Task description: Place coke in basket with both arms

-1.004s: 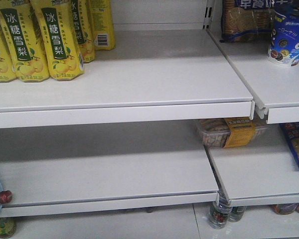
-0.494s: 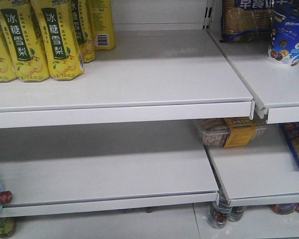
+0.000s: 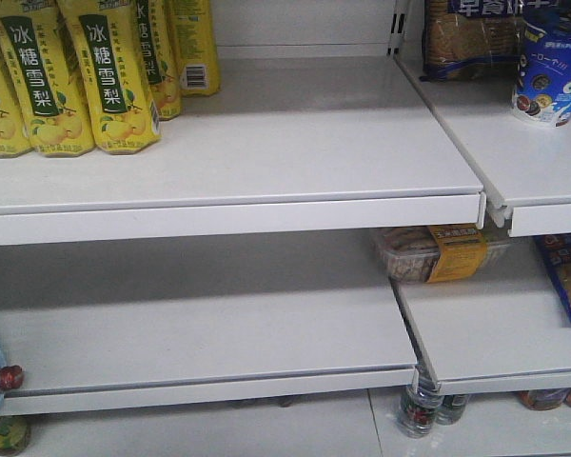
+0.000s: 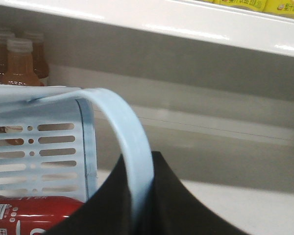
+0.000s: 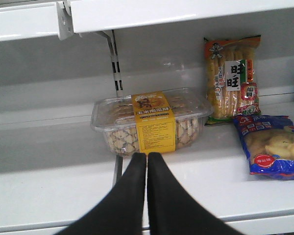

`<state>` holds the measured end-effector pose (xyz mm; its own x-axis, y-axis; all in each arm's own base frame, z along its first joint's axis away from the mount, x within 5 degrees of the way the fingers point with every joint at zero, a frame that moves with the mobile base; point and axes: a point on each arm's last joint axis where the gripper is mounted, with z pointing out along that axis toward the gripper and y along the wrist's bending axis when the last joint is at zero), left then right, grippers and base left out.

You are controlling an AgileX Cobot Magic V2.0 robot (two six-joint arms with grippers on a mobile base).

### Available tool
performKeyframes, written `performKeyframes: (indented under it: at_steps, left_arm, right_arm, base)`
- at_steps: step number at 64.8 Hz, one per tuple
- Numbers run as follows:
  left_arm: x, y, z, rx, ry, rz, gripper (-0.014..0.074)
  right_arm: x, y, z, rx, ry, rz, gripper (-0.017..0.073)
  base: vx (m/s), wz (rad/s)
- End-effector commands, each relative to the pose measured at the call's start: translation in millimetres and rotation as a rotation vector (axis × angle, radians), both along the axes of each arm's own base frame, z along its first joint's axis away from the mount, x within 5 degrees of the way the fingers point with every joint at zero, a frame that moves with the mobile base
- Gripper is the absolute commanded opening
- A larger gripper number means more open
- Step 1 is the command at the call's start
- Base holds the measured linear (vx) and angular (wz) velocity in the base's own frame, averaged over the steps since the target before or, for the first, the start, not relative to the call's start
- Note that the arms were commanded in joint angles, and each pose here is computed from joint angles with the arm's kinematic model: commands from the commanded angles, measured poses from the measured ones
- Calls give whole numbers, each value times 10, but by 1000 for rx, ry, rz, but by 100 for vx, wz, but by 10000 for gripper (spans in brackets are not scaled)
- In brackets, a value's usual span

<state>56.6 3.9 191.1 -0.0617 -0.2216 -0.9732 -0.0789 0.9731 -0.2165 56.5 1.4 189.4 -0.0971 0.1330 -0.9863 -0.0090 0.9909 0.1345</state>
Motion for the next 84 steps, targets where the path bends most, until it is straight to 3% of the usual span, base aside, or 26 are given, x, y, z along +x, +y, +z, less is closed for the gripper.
performKeyframes:
  at_steps: [1,84]
  left_arm:
    - [-7,-7,87,51,-135,-8,-8]
    - [-7,-7,87,51,-135,-8,-8]
  right_arm:
    - [-3,-5,23,3,-75,-8,-5]
    - [-4,-5,24,1,-74,-7,-5]
  base:
    - [0,0]
    - [0,0]
